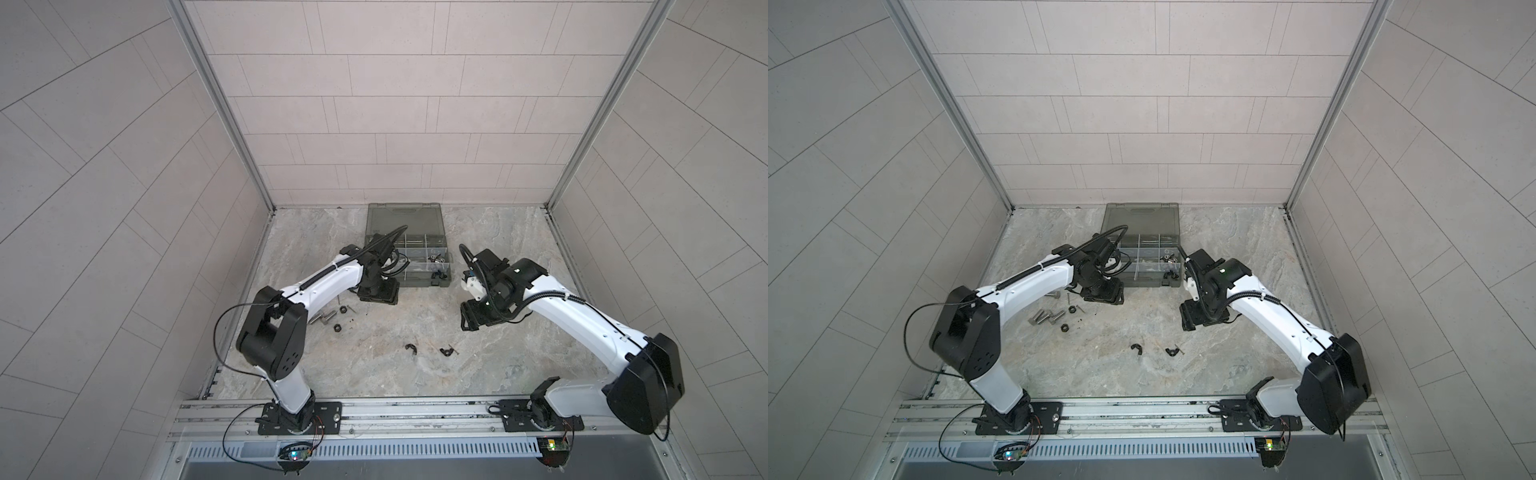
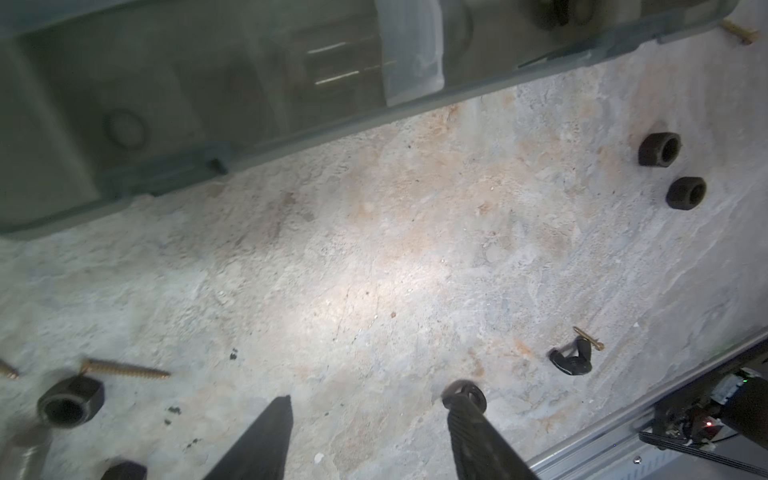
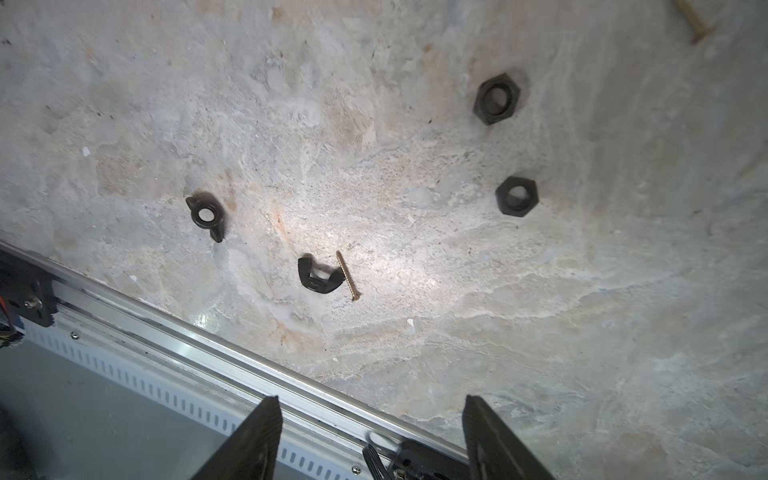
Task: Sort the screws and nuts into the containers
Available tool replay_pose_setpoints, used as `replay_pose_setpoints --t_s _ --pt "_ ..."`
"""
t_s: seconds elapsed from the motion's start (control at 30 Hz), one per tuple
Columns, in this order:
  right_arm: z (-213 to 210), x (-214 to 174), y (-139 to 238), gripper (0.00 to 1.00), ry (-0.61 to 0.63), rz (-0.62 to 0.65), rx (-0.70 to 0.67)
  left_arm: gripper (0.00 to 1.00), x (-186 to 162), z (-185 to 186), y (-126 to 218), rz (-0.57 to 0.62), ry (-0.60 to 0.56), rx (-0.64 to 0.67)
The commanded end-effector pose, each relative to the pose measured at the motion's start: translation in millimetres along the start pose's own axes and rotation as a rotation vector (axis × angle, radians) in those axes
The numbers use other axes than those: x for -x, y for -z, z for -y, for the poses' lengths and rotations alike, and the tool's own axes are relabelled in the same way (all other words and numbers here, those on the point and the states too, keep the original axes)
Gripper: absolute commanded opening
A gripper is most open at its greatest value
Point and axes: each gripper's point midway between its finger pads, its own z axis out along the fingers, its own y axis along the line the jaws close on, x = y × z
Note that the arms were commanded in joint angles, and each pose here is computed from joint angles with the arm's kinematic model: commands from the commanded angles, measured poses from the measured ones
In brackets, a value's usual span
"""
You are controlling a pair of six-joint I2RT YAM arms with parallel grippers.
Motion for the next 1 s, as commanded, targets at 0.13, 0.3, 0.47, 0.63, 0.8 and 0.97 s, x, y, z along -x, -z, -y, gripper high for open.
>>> replay_pose_setpoints --t_s 0.13,0.3,0.47,0.63,0.8,0.97 --pt "-23.5 -11.6 -31.9 0.62 0.206 -0.169 -0.104 0.69 -17.0 -18.7 27.7 0.067 0.084 -0.036" --pt "-31.2 -6.3 -43.4 0.53 0.228 -0.172 -0.095 0.71 -27.2 -35.1 43.8 0.112 0.151 -0.058" --pt "-36.5 -6.7 -53.1 0.47 0.256 -0.183 -0.070 0.74 -34.5 -43.7 56.4 0.150 0.190 -0.077" --pt "-47.3 -7.9 -62.5 0.47 0.296 -0.203 -0.053 0.77 -35.1 -45.8 63.7 0.165 0.206 -0.095" --pt "-46.2 -9.9 -78.2 0.47 0.293 -0.243 -0.070 0.79 -31.8 -45.6 72.5 0.186 0.211 -0.112" --pt "-45.7 -13.3 -90.5 0.47 0.302 -0.269 -0.086 0.80 -33.5 -49.0 75.2 0.194 0.221 -0.109"
